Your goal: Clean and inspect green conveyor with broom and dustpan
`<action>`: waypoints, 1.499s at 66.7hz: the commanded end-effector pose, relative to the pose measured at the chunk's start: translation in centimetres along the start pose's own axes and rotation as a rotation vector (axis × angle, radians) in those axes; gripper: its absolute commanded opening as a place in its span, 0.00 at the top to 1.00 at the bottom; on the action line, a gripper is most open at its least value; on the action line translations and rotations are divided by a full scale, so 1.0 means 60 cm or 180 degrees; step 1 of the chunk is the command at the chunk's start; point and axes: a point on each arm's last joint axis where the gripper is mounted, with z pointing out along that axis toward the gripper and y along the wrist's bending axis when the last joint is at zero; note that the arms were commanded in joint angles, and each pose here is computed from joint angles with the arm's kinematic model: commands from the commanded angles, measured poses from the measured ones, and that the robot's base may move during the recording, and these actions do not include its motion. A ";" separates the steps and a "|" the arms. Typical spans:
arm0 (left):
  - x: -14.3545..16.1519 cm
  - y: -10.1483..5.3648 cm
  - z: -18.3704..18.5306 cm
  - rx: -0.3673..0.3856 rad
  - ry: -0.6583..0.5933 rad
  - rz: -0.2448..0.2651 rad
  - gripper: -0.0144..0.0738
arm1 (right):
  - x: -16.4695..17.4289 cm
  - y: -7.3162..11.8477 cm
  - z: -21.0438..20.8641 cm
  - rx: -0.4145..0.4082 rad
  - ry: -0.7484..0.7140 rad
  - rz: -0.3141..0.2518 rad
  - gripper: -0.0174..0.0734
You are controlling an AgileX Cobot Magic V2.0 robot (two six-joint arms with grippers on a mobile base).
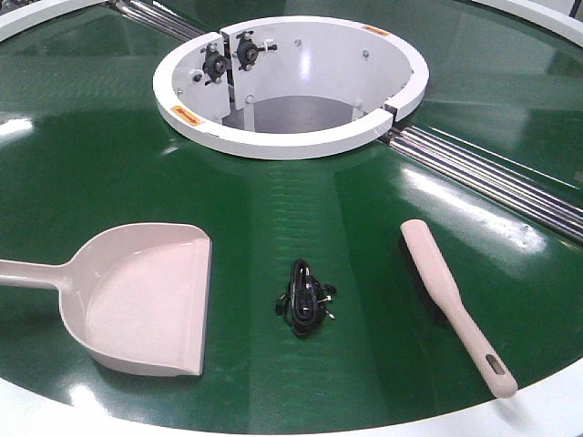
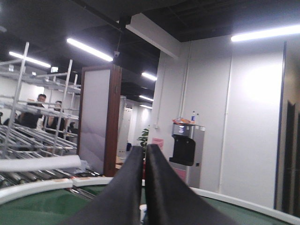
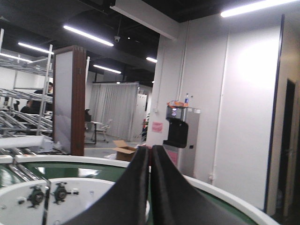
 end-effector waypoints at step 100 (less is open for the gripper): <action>0.050 -0.005 0.253 0.0096 0.2356 0.0361 0.18 | 0.147 0.097 0.366 -0.1199 0.3332 0.0210 0.11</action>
